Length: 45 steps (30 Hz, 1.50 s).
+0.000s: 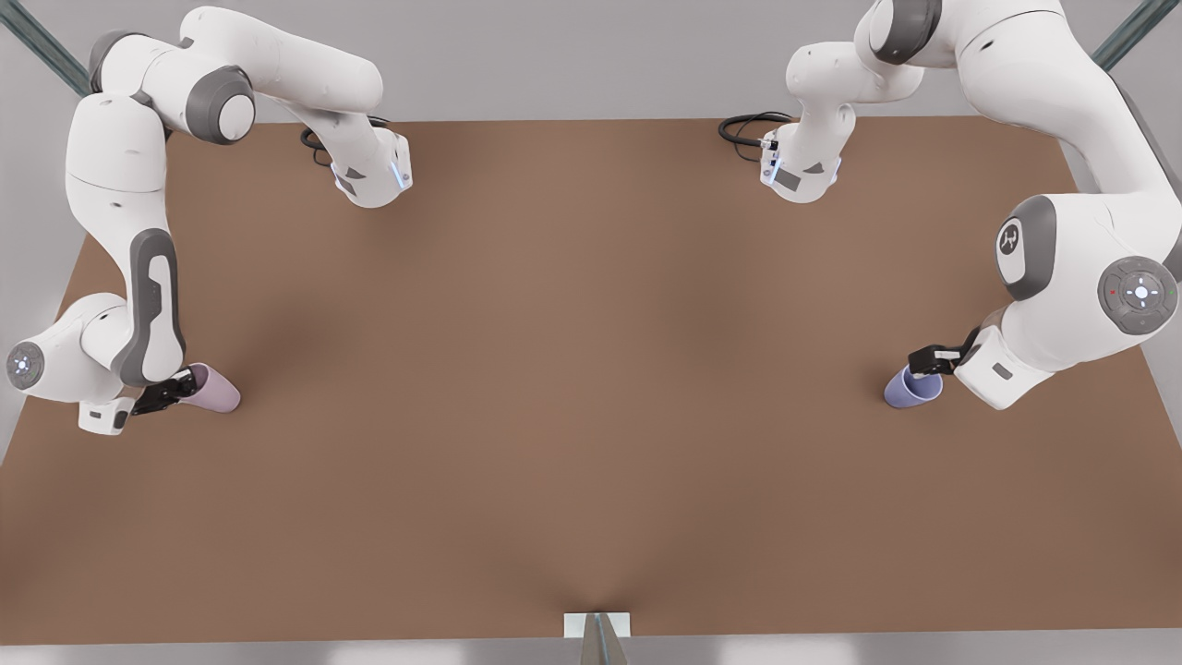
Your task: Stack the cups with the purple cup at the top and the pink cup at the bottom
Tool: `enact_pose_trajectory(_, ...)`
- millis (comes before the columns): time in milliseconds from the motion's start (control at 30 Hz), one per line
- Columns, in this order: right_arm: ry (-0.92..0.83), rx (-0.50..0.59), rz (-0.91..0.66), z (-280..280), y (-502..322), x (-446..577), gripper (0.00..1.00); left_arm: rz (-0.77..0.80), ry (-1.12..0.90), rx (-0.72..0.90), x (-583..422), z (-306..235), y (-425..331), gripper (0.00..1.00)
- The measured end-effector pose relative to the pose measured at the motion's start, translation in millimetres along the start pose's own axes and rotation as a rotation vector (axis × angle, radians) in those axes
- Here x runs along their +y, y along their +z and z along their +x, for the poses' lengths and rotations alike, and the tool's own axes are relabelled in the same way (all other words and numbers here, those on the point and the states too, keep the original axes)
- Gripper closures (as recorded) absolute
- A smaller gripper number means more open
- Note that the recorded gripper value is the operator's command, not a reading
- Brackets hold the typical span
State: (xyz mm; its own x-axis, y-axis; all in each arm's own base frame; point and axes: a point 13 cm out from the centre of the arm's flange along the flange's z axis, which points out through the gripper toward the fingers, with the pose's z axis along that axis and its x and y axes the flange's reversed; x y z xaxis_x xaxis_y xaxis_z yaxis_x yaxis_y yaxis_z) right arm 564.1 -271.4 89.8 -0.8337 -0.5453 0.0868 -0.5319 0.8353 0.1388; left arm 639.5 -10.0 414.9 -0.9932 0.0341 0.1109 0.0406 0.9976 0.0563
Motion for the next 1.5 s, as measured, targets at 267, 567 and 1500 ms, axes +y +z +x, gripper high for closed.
enact_pose_trajectory(267, -0.184, -0.057, 0.036, -99, -84, 113, 0.79, -0.002, -0.007, 0.002, 5, 0, 0, 0.0)
enact_pose_trajectory(567, -0.443, -0.032, -0.009, -301, -101, 482, 0.79, -0.002, -0.007, 0.003, 4, 0, 1, 0.0)
enact_pose_trajectory(1500, 0.514, 0.037, 0.06, -403, 34, 720, 0.12, 0.065, -0.257, 0.157, 152, 28, 235, 0.0)
